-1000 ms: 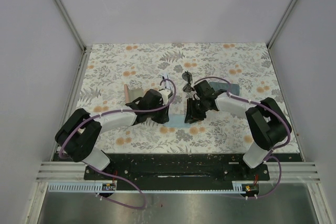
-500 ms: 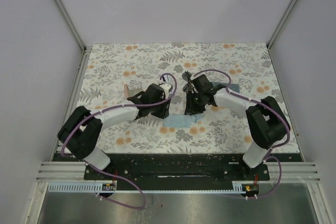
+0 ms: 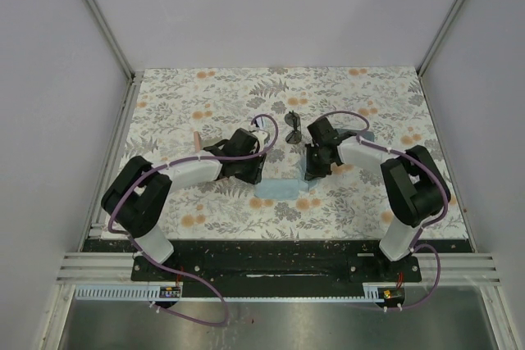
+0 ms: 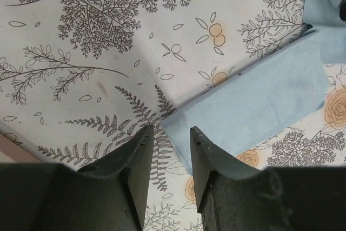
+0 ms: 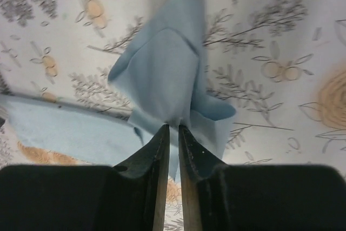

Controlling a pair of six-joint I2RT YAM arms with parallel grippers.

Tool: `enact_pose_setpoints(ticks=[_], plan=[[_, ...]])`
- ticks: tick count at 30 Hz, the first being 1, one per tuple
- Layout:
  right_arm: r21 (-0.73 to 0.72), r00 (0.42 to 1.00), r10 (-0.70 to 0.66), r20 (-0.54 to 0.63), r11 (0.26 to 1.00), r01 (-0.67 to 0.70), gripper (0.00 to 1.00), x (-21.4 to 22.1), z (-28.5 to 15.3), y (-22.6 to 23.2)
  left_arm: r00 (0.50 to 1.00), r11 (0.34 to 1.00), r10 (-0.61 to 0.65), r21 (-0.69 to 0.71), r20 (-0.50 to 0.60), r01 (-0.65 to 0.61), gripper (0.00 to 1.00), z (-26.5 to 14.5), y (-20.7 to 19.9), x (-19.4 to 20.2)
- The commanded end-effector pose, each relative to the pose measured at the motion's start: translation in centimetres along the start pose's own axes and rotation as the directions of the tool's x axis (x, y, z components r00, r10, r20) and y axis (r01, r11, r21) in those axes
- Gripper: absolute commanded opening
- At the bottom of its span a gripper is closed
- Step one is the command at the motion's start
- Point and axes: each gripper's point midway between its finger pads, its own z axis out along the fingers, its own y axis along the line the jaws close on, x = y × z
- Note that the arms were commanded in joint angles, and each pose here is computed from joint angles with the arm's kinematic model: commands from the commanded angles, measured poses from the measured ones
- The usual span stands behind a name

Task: Organize the sunglasses

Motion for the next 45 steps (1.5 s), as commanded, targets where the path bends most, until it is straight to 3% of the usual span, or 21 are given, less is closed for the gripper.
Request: enact_pose_setpoints(ticks=[1, 6, 9, 16, 28, 45], plan=[[0.05, 0.996, 0.087, -0.003, 0.995, -0.086, 0.2, -0.4, 0.8, -2.7, 0.998, 0.999, 0.018, 0.04, 0.061, -0.02, 0.37, -0.4, -0.8, -2.4], [0.054, 0.976, 0.216, -0.003, 0.975, -0.216, 0.18, -1.6, 0.9, -5.9, 0.998, 0.998, 0.024, 0.054, 0.066, -0.027, 0.37, -0.5, -1.0, -3.0], [0.071, 0.972, 0.226, 0.062, 0.971, -0.23, 0.26, -3.2, -0.5, -6.9, 0.997, 0.998, 0.028, 0.056, 0.07, -0.032, 0.38, -0.6, -1.0, -3.4], [-0.067, 0.989, 0.104, 0.104, 0.993, -0.097, 0.37, -4.7, -3.6, -3.8, 0.998, 0.997, 0.03, 0.075, 0.053, -0.033, 0.37, -0.2, -1.0, -3.5], [-0.179, 0.991, -0.121, 0.064, 0.975, 0.131, 0.4, -2.3, -3.3, 2.5, 0.999, 0.996, 0.044, 0.076, 0.03, -0.046, 0.35, 0.3, -0.6, -2.8], [-0.187, 0.982, -0.189, -0.026, 0.966, 0.181, 0.38, -0.5, 0.6, 4.0, 0.999, 0.997, 0.025, 0.067, 0.027, -0.027, 0.31, 0.2, -0.1, -2.6]])
